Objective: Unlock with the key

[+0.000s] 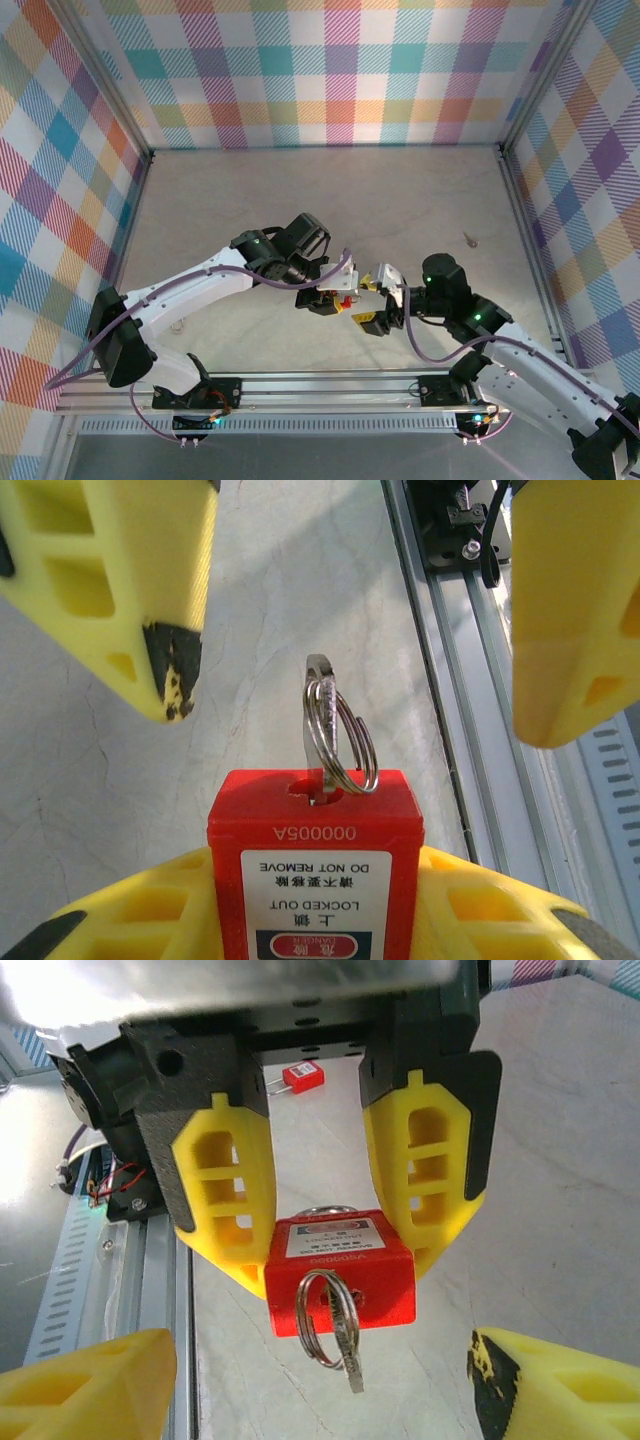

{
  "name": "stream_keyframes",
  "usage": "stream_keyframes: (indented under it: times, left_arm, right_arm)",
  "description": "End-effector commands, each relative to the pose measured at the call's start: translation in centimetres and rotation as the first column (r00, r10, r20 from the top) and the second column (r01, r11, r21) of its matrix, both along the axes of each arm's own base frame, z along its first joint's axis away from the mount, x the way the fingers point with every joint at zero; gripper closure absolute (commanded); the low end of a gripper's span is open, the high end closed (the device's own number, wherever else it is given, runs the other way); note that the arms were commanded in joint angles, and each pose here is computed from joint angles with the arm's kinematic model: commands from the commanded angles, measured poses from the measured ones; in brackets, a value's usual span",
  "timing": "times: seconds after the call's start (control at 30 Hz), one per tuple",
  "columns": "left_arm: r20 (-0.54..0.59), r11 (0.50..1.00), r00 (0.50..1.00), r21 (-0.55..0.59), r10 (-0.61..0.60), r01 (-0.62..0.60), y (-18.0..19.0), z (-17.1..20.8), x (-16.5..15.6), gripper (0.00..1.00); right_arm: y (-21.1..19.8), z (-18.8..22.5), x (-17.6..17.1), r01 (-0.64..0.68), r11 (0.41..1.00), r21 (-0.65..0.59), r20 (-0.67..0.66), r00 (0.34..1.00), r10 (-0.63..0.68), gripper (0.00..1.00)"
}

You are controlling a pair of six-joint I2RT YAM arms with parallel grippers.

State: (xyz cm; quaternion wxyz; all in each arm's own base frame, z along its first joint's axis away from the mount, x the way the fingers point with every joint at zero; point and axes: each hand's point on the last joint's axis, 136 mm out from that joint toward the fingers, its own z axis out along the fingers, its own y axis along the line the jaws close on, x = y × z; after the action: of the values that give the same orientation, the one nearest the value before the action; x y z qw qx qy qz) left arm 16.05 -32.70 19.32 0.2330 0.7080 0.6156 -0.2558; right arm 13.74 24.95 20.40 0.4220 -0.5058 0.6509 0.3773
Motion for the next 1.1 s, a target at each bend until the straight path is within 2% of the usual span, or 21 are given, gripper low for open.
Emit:
stream_keyframes:
  times: [0.0,0.43,0.6,0.8,1.07]
  left_arm:
    - [0.033,0.998,0.999,-0.048,-0.031,0.033,-0.4,1.4,-0.4,1.0]
    - [0.017,0.997,0.999,-0.048,-0.052,0.052,-1.2,1.2,-1.1,1.0]
    - [0.015,0.997,0.999,-0.055,-0.051,0.052,-1.4,1.3,-1.1,1.0]
    - [0.011,0.997,0.999,-0.059,-0.048,0.049,-1.6,1.5,-1.0,1.0]
    - [0.014,0.997,0.999,-0.065,-0.048,0.049,-1.8,1.7,-0.9,1.0]
  right_arm:
    - [0.7,0.7,0.0,-0.041,0.999,0.019,0.045,0.998,0.04,0.22]
    - [1.6,0.2,1.0,-0.029,0.999,0.041,0.029,0.999,0.028,0.24]
    - [1.7,0.2,0.8,-0.04,0.998,0.05,0.018,0.999,0.039,0.3]
    - [1.7,-0.3,0.4,-0.057,0.997,0.045,-0.016,0.998,0.057,0.42]
    - [1.7,-0.4,-0.2,-0.073,0.996,0.046,-0.032,0.997,0.075,0.42]
